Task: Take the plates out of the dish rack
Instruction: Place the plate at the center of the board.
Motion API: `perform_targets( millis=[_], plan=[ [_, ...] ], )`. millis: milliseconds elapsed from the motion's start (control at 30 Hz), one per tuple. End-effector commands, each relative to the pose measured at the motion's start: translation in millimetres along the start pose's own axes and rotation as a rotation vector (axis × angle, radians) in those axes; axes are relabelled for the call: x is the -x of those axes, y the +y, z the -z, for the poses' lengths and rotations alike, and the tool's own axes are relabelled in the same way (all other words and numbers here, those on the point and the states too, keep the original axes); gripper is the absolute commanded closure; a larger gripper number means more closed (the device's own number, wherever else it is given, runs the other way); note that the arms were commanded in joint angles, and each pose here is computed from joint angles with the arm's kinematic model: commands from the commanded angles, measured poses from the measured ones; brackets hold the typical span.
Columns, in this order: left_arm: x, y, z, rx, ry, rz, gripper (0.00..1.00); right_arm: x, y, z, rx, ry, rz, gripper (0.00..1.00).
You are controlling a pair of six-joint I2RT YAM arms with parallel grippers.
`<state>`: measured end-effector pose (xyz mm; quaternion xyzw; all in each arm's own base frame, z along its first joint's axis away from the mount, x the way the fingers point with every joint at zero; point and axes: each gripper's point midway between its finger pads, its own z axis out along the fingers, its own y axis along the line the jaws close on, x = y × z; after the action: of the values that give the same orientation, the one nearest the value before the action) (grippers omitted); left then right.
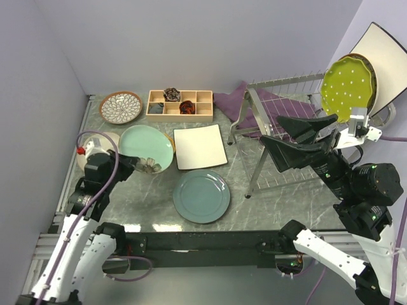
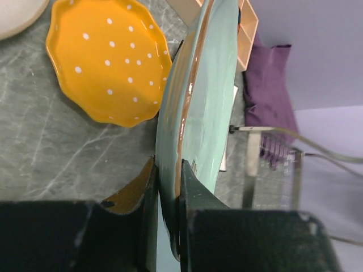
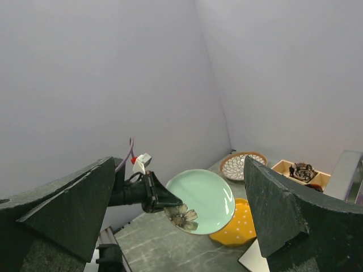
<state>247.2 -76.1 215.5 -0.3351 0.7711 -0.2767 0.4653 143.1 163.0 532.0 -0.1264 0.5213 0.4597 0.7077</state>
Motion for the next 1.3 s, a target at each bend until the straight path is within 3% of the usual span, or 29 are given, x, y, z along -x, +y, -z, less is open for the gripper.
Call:
perform_targets(
  millis=[0, 200, 333, 867, 1267],
  plan=[
    [13, -27, 4, -0.193, 0.029, 0.179, 0.99, 12, 5, 5, 0.017, -0.035, 0.026, 0.00],
    [31, 29, 20, 0.015, -0.159, 0.330, 0.99, 12, -2, 6, -0.023, -0.039, 0.044, 0.00],
    [22, 56, 20, 0.119, -0.167, 0.410, 0.99, 11, -1, 3, -0.012, -0.033, 0.038, 0.00],
    [-39, 133, 24, 0.429, -0.084, 0.662, 0.99, 8, -6, 3, -0.031, -0.021, 0.057, 0.00],
    [-65, 144, 23, 0.478, 0.017, 0.668, 0.97, 3, -8, -2, -0.032, -0.008, 0.068, 0.00]
  ],
)
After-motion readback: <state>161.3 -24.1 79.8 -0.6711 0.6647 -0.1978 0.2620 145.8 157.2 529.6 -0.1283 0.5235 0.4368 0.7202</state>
